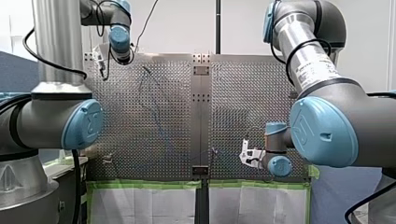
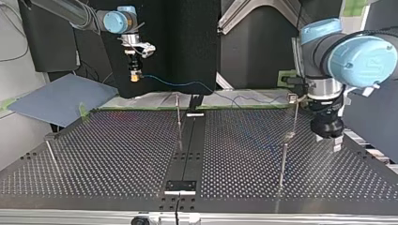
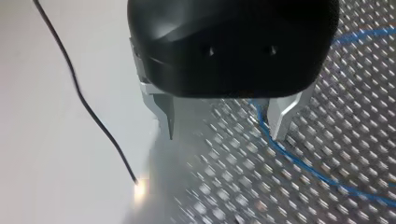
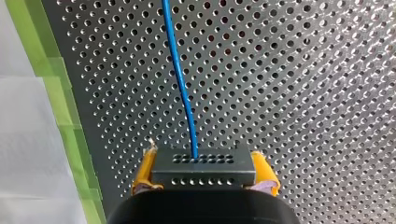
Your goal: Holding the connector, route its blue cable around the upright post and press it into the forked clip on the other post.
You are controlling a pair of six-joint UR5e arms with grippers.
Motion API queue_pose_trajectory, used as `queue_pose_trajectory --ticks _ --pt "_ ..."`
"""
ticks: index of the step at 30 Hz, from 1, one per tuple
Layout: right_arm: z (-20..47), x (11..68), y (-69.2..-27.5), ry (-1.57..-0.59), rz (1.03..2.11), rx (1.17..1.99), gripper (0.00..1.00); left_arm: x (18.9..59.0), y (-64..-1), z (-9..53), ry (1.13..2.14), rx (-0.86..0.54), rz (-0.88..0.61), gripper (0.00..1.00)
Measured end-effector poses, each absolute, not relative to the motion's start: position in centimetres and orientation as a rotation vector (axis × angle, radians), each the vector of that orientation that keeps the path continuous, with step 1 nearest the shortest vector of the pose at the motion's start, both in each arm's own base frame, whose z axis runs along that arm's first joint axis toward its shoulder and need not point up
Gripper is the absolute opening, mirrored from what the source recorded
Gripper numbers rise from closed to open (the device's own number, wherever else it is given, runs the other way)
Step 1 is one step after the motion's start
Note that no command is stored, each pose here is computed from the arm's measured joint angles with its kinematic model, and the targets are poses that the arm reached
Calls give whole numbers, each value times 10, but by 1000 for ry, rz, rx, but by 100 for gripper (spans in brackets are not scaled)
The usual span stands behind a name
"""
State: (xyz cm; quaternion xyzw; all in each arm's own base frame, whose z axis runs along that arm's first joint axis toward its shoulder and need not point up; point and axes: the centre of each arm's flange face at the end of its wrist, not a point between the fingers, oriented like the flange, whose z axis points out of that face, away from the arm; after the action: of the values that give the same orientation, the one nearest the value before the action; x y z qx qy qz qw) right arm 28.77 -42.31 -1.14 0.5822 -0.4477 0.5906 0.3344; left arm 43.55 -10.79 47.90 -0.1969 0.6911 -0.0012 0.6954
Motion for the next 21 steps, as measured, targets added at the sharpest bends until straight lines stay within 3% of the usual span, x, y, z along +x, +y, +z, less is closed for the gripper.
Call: queue_pose_trajectory --ticks 13,21 --pt "-12 287 -423 -1177 1533 1526 0 387 -135 568 1482 -236 -50 100" --pt "-13 286 -423 -1183 1527 1531 0 382 -143 555 1571 -201 1 100"
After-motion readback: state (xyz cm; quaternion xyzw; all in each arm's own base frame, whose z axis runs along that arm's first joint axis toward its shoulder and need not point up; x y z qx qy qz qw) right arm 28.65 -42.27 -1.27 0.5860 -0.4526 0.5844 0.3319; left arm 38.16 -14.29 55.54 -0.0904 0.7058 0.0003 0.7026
